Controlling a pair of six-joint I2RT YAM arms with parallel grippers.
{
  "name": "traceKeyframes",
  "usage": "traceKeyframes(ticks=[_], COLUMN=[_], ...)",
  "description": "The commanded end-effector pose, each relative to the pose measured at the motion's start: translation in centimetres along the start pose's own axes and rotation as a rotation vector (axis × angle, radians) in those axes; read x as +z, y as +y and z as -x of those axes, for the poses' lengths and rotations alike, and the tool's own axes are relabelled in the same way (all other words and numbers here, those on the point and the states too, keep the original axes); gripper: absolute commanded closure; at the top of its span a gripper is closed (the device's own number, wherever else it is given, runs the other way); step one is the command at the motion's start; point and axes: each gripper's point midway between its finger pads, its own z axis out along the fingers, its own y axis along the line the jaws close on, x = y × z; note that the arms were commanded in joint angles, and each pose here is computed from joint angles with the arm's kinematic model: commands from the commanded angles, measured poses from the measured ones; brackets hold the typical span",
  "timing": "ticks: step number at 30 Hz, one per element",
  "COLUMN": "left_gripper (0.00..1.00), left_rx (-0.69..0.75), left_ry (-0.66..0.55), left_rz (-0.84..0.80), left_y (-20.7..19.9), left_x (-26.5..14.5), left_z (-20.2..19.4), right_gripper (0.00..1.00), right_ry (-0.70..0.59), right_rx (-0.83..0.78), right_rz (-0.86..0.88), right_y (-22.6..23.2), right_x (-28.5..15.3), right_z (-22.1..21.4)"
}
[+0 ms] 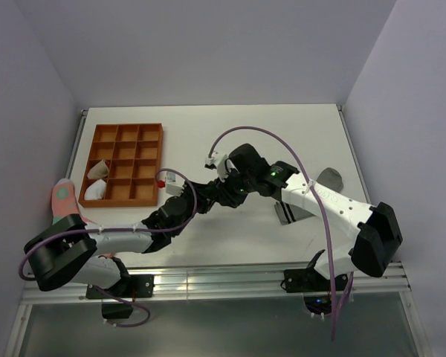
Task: Roll the socks
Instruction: Pick up the sock at the center of the board, then place the sock in the storage box.
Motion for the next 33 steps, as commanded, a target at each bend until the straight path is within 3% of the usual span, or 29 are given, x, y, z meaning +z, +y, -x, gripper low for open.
traceKeyframes(ticks=[1, 5, 11, 16, 17, 19, 20, 21, 23, 25, 29, 33], left_gripper=[1.00, 1.00, 1.00, 1.00, 1.00, 1.00, 1.00, 1.00, 1.00, 1.00, 1.00, 1.00], left_rx=[0.026, 0.067, 0.171, 0.355, 0.394, 0.443, 0.460, 0.492, 0.491, 0.489, 0.380, 0.367], left_ry=[-0.011, -0.040, -0.058, -0.111, -0.087, -0.072, -0.036, -0.034, -0.033, -0.004, -0.030, -0.012], left_rz=[-0.064, -0.038, 0.061, 0.221, 0.296, 0.296, 0.397, 0.382, 0.459, 0.404, 0.444, 0.466], left_y=[-3.0, -2.3, -1.5, -1.1, 0.5, -0.8, 1.6, 0.3, 1.8, 0.8, 2.8, 3.9], left_x=[-0.2, -1.2, -2.7, -4.4, -5.3, -5.5, -6.2, -5.9, -6.0, -5.1, -3.2, -1.5], left_z=[0.7, 3.0, 6.4, 12.7, 14.6, 16.9, 18.9, 20.1, 22.7, 23.3, 26.6, 28.0], right_gripper=[0.62, 0.43, 0.38, 0.36, 0.36, 0.36, 0.36, 0.36, 0.37, 0.37, 0.37, 0.38], right_ry=[-0.078, -0.105, -0.086, -0.072, -0.060, -0.060, -0.047, -0.047, -0.041, -0.053, -0.036, -0.026], right_rx=[-0.030, -0.075, -0.075, -0.087, -0.091, -0.087, -0.076, -0.070, -0.060, -0.052, -0.035, -0.027], right_rz=[-0.006, -0.053, -0.075, -0.134, -0.148, -0.123, -0.130, -0.120, -0.099, -0.096, -0.095, -0.093], right_y=[0.3, -0.3, -1.0, -2.8, -3.8, -4.2, -5.4, -5.6, -6.5, -7.0, -7.8, -8.1], right_x=[-1.0, -2.7, -3.8, -5.3, -5.5, -5.9, -5.9, -6.3, -6.3, -6.5, -5.7, -5.0], right_z=[2.8, 3.2, 2.2, 2.0, 1.8, 2.0, 1.8, 2.0, 2.0, 2.3, 1.8, 1.1])
